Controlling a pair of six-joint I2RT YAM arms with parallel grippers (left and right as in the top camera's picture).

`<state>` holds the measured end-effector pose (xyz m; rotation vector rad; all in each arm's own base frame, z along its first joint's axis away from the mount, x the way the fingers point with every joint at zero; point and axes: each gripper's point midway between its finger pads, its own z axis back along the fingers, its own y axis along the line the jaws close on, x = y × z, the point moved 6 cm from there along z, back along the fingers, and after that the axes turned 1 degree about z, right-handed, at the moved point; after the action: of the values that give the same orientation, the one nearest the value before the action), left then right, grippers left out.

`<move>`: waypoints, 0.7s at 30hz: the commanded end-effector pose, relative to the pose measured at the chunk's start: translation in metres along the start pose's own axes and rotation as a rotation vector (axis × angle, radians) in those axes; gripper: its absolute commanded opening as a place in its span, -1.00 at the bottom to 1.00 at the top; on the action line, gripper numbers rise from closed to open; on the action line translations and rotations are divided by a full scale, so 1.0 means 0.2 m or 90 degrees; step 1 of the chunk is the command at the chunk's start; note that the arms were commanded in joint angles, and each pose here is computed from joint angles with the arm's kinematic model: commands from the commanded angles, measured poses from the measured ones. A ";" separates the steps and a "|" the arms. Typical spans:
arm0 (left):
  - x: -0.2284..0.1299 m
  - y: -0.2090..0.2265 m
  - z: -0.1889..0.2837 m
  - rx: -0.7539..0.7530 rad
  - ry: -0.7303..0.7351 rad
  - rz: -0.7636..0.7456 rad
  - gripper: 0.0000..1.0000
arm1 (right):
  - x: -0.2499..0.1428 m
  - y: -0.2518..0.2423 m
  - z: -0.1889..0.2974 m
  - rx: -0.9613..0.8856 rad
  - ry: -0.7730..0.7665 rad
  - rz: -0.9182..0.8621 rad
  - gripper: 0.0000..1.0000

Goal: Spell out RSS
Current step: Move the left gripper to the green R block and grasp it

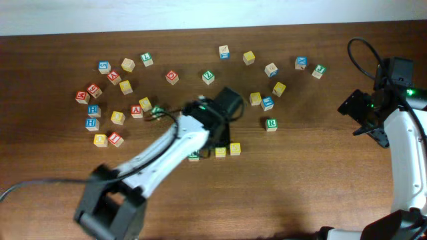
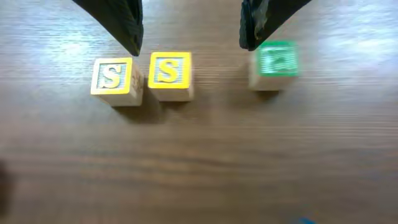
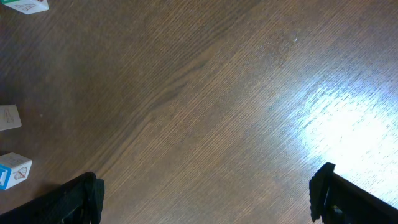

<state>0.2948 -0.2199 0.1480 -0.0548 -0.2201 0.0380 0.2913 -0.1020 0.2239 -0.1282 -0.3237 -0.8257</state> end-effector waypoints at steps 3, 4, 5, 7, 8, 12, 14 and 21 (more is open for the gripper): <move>0.07 0.35 0.28 0.038 -0.008 0.042 0.34 | 0.02 -0.01 0.02 -0.002 -0.014 -0.005 0.97; 0.05 0.37 0.26 0.039 0.011 0.026 0.36 | 0.02 -0.01 0.02 -0.002 -0.014 -0.005 0.97; 0.03 0.37 0.24 0.027 0.032 -0.002 0.38 | 0.02 -0.01 0.02 -0.002 -0.014 -0.005 0.97; -0.02 0.38 0.16 0.033 0.061 0.001 0.38 | 0.02 -0.01 0.02 -0.002 -0.014 -0.005 0.97; -0.04 0.39 0.12 0.035 0.064 0.015 0.39 | 0.02 -0.01 0.02 -0.002 -0.014 -0.005 0.97; -0.11 0.36 -0.07 -0.010 0.077 0.016 0.46 | 0.02 -0.01 0.02 -0.002 -0.014 -0.005 0.97; -0.12 0.37 -0.12 -0.015 0.070 0.009 0.44 | 0.02 -0.01 0.02 -0.002 -0.014 -0.005 0.97; -0.19 0.38 -0.32 -0.007 0.112 0.009 0.28 | 0.02 -0.01 0.02 -0.002 -0.014 -0.005 0.97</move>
<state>0.2741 -0.1470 0.0915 -0.0674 -0.1074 0.0640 0.2913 -0.1020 0.2239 -0.1282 -0.3237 -0.8257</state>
